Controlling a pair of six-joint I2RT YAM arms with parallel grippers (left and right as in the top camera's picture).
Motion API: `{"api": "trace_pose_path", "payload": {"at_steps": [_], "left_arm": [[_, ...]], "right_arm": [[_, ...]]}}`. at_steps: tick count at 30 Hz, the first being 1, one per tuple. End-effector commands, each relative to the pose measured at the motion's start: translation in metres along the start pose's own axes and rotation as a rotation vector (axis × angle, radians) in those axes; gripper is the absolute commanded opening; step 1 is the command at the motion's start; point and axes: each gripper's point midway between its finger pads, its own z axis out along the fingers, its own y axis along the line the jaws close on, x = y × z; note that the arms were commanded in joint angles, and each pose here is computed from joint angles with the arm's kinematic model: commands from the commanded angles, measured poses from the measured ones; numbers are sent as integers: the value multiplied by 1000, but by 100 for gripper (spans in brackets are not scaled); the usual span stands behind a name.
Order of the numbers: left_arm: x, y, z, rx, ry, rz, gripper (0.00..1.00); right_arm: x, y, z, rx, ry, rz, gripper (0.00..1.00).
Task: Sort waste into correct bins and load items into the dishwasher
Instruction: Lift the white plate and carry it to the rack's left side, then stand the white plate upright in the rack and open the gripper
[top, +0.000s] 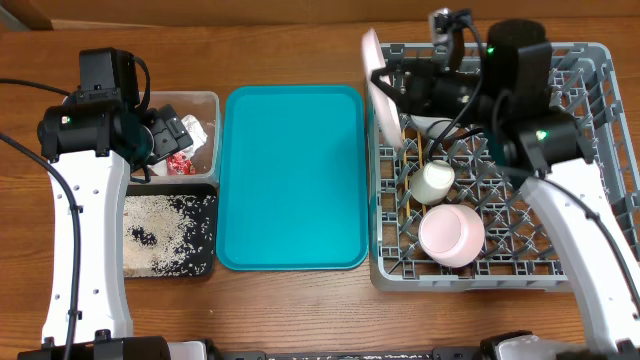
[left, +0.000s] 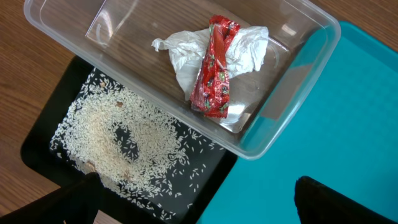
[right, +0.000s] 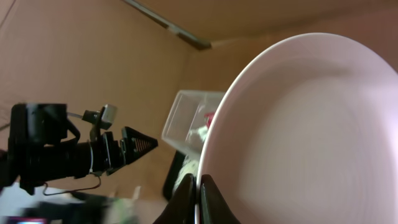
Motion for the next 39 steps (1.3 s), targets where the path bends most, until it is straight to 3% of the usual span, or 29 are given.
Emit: {"api": "trace_pose_path", "payload": {"at_steps": [1, 6, 22, 29, 34, 39], "left_arm": [[-4, -2, -6, 5, -25, 14, 100], [-4, -2, -6, 5, -25, 13, 100], [-4, -2, -6, 5, -25, 14, 100], [-4, -2, -6, 5, -25, 14, 100], [-4, -2, -6, 5, -25, 13, 100], [-4, -2, -6, 5, -25, 13, 100]], "right_arm": [[15, -21, 1, -82, 109, 201, 4], [16, -65, 10, -32, 112, 335, 4], [25, -123, 20, 180, 75, 436, 4], [16, -151, 12, 323, -20, 475, 5], [17, -175, -1, 439, -55, 497, 10], [20, -181, -7, 468, -37, 449, 27]]}}
